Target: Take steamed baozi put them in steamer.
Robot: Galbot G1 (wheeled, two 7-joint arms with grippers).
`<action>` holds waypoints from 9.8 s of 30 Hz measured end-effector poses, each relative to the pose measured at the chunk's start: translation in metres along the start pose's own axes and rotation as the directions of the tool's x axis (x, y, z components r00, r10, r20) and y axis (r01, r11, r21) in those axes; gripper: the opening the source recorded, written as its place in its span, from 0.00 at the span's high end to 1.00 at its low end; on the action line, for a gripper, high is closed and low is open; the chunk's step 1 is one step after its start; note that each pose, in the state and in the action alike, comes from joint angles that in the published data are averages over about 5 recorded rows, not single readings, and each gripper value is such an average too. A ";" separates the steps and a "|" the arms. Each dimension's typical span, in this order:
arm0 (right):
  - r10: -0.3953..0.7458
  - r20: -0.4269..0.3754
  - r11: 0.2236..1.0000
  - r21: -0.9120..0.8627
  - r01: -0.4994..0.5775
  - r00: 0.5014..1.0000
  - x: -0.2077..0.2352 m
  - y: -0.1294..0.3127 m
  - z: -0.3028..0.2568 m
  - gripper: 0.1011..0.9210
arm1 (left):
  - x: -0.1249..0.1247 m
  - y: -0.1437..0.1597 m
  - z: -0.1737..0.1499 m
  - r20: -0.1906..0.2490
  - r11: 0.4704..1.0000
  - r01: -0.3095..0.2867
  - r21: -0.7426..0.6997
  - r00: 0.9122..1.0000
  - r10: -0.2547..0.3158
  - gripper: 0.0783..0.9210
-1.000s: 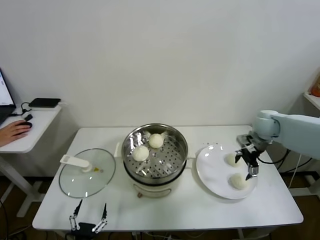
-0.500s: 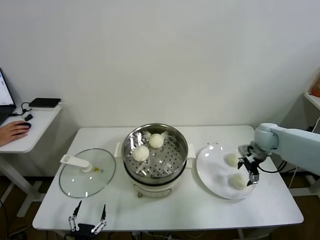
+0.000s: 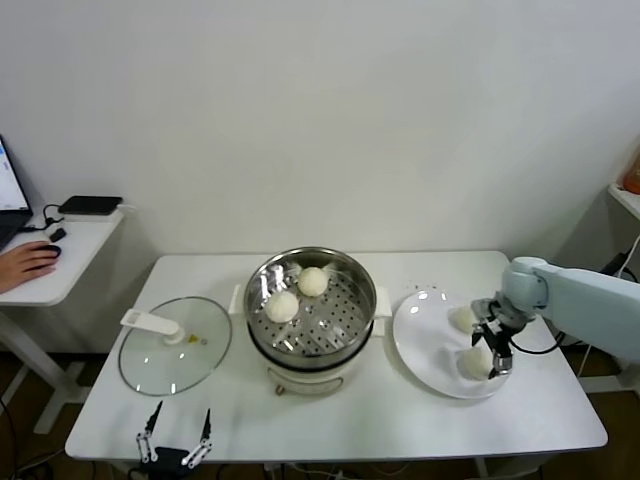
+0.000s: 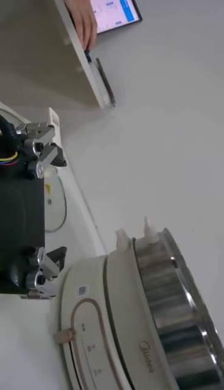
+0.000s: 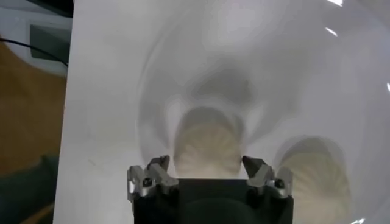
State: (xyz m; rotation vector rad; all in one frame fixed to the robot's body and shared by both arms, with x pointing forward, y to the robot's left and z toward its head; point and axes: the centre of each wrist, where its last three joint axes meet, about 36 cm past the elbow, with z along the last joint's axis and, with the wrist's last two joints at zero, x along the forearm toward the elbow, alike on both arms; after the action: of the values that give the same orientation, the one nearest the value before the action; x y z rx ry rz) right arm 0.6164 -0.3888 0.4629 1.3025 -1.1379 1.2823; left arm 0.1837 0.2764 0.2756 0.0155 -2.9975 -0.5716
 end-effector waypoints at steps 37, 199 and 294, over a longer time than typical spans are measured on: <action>0.225 0.153 0.739 0.617 -0.271 0.962 0.246 -0.033 -0.168 0.37 | 0.004 0.000 -0.003 0.008 1.000 -0.001 -0.004 1.000 0.001 0.12; 0.159 -0.022 0.983 0.093 -0.156 0.987 0.066 -0.091 0.002 0.43 | 0.009 -0.001 0.005 -0.018 1.000 -0.013 -0.016 1.000 0.012 0.12; 0.707 0.569 0.706 -0.536 -0.464 0.419 0.117 0.040 -0.113 0.12 | 0.000 -0.005 -0.006 0.021 0.999 -0.029 -0.023 0.999 0.029 0.12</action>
State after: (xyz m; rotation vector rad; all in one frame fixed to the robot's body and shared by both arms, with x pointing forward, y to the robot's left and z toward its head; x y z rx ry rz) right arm 0.5654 -0.2813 0.5807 1.2417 -2.5014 0.9343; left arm 0.1842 0.2695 0.2788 -0.0361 -3.0065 -0.6062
